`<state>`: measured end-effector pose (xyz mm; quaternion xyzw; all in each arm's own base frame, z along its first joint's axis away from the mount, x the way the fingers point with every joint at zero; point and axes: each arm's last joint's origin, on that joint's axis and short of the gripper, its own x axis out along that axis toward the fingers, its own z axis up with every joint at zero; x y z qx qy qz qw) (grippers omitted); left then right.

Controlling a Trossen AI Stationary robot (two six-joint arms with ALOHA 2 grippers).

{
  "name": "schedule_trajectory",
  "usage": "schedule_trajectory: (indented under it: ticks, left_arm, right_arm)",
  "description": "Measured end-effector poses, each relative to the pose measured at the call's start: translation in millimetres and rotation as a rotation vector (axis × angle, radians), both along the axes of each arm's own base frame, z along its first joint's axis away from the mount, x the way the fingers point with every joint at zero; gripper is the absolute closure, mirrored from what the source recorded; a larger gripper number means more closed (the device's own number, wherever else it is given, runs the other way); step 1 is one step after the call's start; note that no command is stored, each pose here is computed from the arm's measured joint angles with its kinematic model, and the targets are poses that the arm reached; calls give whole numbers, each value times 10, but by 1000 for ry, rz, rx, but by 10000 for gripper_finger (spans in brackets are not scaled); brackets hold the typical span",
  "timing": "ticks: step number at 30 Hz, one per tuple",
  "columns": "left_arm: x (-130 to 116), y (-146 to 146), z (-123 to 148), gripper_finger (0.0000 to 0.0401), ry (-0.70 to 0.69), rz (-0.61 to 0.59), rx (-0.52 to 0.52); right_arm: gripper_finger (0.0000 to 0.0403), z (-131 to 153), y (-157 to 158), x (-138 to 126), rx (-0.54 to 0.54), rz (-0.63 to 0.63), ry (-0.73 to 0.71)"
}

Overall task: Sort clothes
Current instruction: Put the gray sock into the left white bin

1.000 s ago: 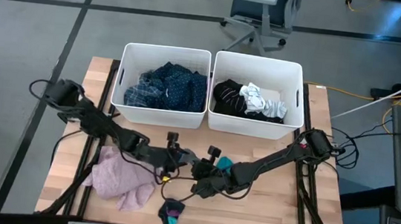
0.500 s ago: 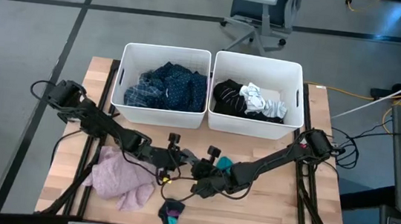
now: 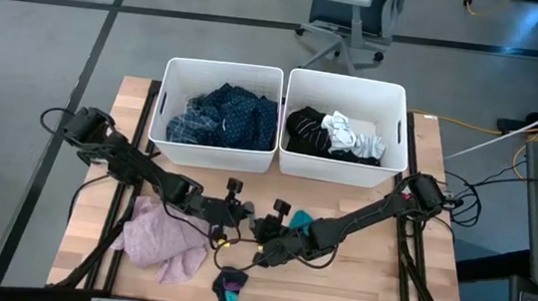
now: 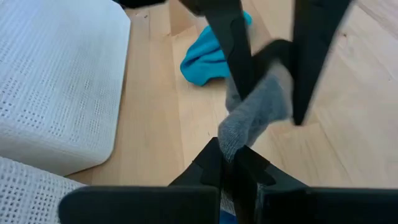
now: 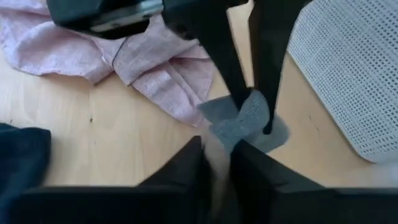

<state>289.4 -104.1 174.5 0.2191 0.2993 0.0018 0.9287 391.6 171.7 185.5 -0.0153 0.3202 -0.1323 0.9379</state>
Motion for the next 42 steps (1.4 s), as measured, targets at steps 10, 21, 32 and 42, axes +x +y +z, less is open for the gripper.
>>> schedule_trajectory:
  ticks: [10, 21, 32, 42]
  left_arm:
    - [-144, -81, 248, 395, -79, 24, 57]
    - [-669, -22, 1084, 396, -367, 152, 172]
    - [-1332, 567, 1770, 394, -619, 416, 141]
    - [-1569, 1050, 1707, 390, -534, 693, 234]
  right_arm:
    - [198, 285, -98, -421, 73, -54, 235]
    - [194, 276, 43, -697, -114, -176, 241]
    - [193, 280, 10, -672, -127, -196, 221]
    - [194, 284, 9, -666, -135, -203, 206]
